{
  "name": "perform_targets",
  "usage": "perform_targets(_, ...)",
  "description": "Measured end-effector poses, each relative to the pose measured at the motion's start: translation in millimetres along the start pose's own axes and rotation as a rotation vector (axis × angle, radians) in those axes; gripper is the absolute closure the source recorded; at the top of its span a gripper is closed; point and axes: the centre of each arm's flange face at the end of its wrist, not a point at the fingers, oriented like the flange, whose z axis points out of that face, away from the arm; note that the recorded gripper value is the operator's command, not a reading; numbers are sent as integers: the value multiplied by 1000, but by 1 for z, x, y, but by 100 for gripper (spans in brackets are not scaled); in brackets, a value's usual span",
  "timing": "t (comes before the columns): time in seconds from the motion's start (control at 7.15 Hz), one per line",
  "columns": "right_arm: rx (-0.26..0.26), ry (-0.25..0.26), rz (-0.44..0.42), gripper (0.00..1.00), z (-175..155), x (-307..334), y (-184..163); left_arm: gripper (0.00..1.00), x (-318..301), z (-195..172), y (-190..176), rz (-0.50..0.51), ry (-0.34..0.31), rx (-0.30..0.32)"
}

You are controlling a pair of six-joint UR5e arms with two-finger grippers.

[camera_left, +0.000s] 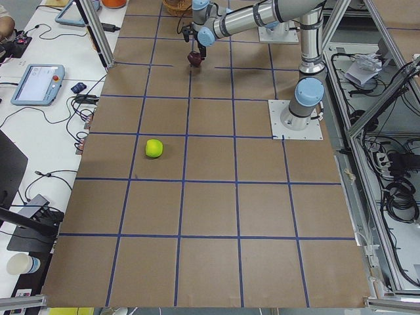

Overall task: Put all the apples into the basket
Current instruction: 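Set the dark apple mid-table with the left gripper and move it toward the green apple, then grasp the green apple with the left gripper while the right reaches the dark apple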

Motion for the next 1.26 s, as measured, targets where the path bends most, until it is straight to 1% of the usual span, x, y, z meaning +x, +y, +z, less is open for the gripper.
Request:
perform_targets(0.14, 4, 1, -1, 0, 0, 0, -1, 0, -40, -30, -31, 23, -26, -13)
perform_targets(0.28, 7, 1, 6, 0, -7, -5, -2, 0, -93, -52, -63, 87, -64, -12)
perform_targets(0.42, 10, -2, 10, 0, -26, -19, -7, 0, -156, -66, -96, 161, -108, -10)
perform_targets(0.56, 9, -12, 10, 0, -58, -45, -12, 0, -224, -71, -130, 220, -130, -19)
perform_targets(0.7, 3, -31, 34, 0, -98, -78, -14, 0, -290, -72, -156, 249, -135, -31)
perform_targets(0.84, -10, -68, 87, 0, -137, -120, -13, 0, -335, -65, -175, 263, -140, -29)
perform_targets(0.98, -26, -109, 164, 0, -170, -174, -12, 0, -364, -53, -193, 274, -160, -8)
perform_targets(1.12, -44, -147, 243, 0, -190, -239, -12, 0, -391, -42, -211, 283, -185, 3)
perform_targets(1.26, -73, -182, 321, 0, -200, -325, -11, 0, -416, -33, -226, 296, -195, 3)
